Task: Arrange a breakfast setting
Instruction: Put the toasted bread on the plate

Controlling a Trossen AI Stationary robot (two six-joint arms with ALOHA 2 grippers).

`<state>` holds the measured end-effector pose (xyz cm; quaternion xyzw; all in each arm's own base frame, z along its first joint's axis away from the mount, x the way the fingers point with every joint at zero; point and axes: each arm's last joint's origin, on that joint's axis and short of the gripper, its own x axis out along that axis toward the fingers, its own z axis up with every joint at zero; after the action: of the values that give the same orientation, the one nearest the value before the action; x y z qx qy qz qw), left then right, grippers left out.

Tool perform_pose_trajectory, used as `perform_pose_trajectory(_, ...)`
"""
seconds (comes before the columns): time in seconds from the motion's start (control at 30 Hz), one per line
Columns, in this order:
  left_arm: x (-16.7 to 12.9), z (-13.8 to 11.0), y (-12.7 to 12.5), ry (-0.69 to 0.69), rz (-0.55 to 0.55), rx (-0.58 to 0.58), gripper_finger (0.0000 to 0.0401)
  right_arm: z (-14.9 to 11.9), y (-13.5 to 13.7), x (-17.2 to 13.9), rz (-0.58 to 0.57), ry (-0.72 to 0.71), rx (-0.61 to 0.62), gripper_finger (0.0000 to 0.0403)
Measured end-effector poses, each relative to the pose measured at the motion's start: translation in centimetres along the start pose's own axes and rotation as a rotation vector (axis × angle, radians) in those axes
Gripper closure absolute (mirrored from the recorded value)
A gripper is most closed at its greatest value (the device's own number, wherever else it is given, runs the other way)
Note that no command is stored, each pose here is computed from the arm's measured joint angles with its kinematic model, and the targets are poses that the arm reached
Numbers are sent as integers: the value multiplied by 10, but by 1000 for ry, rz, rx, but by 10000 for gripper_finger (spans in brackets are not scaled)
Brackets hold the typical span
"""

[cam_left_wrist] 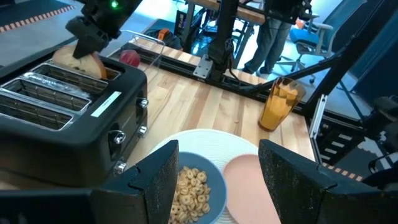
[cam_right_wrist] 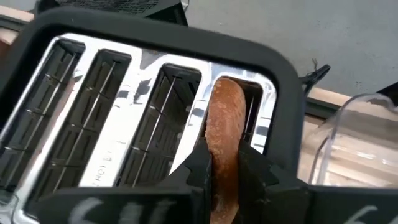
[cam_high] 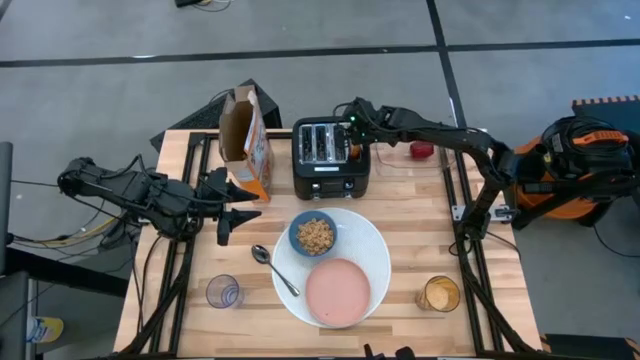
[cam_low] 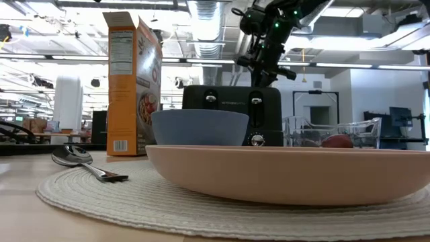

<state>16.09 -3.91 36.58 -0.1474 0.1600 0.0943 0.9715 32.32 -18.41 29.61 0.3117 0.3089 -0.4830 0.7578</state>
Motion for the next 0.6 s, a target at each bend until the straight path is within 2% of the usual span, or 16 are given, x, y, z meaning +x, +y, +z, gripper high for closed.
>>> perform_pose_trajectory(0.37, 0, -1, 0, 6, 3, 7, 193, 28, 5, -39, -13, -44, -34, 337)
perform_pose_trajectory(0.6, 0, -1, 0, 7, 4, 13, 193, 42, 13, -78, 27, -64, -133, 337)
